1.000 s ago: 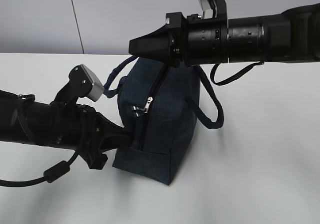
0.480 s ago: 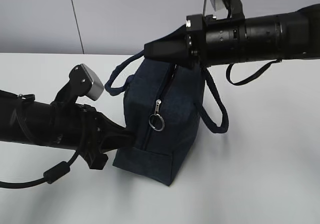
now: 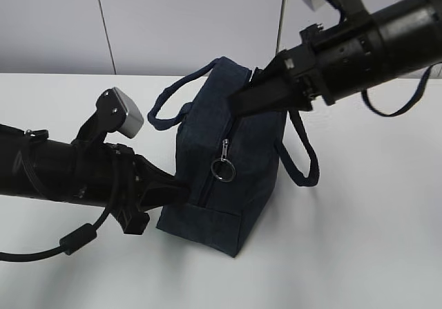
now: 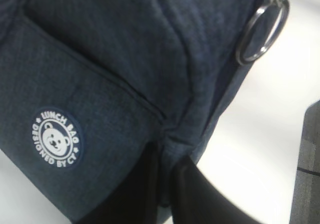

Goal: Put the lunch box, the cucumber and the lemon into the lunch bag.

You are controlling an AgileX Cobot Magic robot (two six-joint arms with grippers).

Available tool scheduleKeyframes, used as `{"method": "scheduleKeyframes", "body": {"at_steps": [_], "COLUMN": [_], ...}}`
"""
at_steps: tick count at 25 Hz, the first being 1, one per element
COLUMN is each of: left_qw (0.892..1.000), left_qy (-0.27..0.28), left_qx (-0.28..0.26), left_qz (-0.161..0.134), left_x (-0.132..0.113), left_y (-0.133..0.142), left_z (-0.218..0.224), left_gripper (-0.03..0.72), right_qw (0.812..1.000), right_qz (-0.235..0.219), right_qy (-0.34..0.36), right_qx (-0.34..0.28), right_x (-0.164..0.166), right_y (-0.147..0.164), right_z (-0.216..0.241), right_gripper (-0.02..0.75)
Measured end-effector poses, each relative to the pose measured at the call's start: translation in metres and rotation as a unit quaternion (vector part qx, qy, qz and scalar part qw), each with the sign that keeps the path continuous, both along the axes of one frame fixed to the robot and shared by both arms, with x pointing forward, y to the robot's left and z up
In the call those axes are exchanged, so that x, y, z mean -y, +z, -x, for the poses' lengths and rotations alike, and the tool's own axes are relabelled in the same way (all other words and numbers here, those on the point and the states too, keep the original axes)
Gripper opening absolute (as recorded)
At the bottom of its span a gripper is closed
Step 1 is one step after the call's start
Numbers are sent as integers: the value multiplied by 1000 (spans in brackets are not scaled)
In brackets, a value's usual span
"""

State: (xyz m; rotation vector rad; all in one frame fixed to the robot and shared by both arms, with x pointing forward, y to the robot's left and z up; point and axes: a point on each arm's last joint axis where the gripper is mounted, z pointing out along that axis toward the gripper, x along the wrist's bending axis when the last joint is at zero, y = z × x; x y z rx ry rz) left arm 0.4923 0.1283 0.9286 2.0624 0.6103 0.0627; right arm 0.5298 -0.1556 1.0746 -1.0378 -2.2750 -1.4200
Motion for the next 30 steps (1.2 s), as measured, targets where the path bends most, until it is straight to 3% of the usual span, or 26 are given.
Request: {"method": "scheduleKeyframes", "body": {"at_steps": [4,7,13,19,27,30], "left_qw": [1000,1000,1000,1000,1000,1000], "left_qy": [2,4,9,9,10,10], "left_qx": [0,-2,-6,-7,-8,-8], "left_qz": [-3,-3,-3,-3,-3,-3], "left_x": [0,0,-1,-1,-1,-1], "left_y": [0,0,-1,-1,-1,-1], "left_z": [0,0,-1,-1,-1,-1], "left_gripper": [0,0,0,0,0,0], "right_qw": [998,997,995,988,988,990], "right_qz": [49,59,83,98,90,90], "right_qy": [-33,-43,-52,-98,-110,-93], "right_qx": [30,26,20,63,61,49], "right_x": [12,15,-8,-32,-39,-41], "right_y": [25,28,-3,-25,-27,-28], "right_z": [19,26,45,58,62,66], "right_gripper": [0,0,0,0,3,65]}}
